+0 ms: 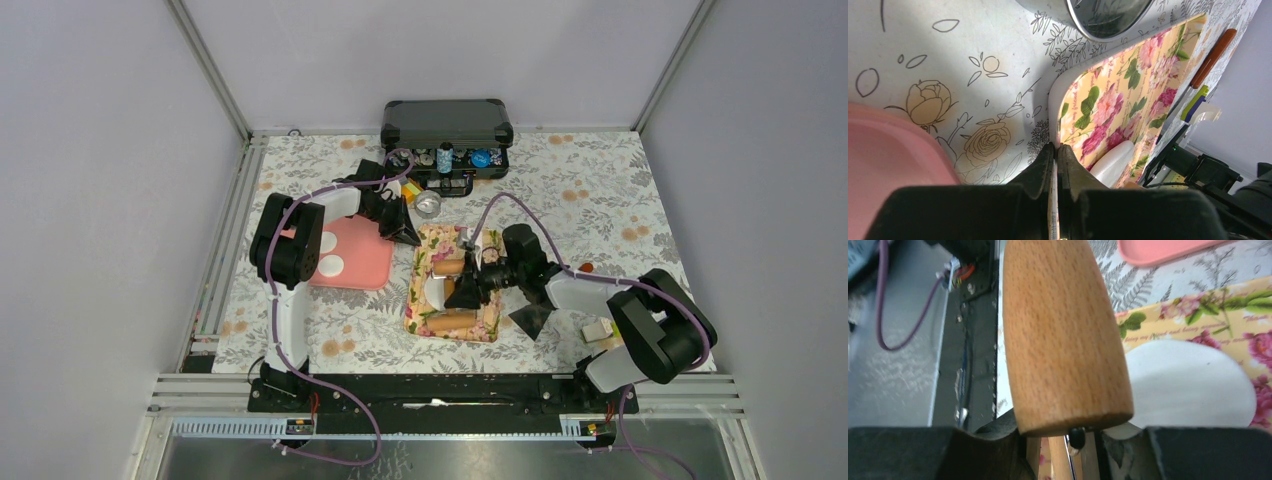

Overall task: Roll out the dumpling wrappers from the dough
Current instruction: Flatten out the dough on the work surface.

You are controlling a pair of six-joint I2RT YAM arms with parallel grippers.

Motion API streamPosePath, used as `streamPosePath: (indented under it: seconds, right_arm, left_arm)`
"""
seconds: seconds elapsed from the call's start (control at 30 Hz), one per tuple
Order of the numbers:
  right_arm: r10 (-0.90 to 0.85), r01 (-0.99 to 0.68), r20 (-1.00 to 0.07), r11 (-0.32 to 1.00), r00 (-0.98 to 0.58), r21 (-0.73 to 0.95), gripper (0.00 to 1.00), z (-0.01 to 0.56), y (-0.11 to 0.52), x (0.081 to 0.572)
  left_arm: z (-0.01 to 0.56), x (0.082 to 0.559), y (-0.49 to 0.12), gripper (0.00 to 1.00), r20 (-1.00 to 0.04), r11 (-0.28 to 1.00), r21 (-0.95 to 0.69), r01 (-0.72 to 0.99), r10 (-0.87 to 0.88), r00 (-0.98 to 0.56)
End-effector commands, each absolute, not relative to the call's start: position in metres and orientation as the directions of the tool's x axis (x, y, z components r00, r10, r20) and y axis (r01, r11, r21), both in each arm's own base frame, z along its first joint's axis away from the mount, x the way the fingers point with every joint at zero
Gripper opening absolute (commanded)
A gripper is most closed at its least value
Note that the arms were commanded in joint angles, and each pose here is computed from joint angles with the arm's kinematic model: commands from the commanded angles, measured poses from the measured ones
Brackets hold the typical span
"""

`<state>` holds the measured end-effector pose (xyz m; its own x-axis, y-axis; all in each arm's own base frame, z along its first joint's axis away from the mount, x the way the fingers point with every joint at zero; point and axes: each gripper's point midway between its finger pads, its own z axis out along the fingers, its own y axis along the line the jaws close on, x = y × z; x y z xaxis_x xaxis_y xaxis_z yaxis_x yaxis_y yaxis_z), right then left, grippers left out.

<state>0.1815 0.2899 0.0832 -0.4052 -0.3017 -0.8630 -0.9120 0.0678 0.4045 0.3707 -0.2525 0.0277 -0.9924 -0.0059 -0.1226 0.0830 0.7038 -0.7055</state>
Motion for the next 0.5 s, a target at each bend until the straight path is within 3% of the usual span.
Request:
streamPosePath:
  seconds: [0.0, 0.1, 0.2, 0.47]
  right_arm:
    - [-0.086, -0.898, -0.898, 0.136, -0.431, 0.418, 0.0, 0.165, 0.315, 0.234]
    - [0.004, -0.883, -0.9, 0.191, -0.436, 0.428, 0.0, 0.187, 0.318, 0.262]
    - [0.003, -0.86, -0.888, 0.251, -0.459, 0.445, 0.0, 0.17, 0.319, 0.275]
    - [-0.218, -0.834, -0.839, 0.384, -0.498, 0.395, 0.0, 0.073, 0.293, 0.264]
  left_arm:
    - [0.044, 0.379, -0.247, 0.0, -0.182, 0.704, -0.7, 0.118, -0.016, -0.983]
    - [0.044, 0.379, -0.247, 0.0, -0.182, 0.704, -0.7, 0.118, -0.017, -0.983]
    - [0.043, 0.379, -0.247, 0.0, -0.179, 0.704, -0.701, 0.116, -0.016, -0.984]
    - [0.043, 0.379, -0.248, 0.0, -0.177, 0.701, -0.703, 0.115, -0.016, -0.984]
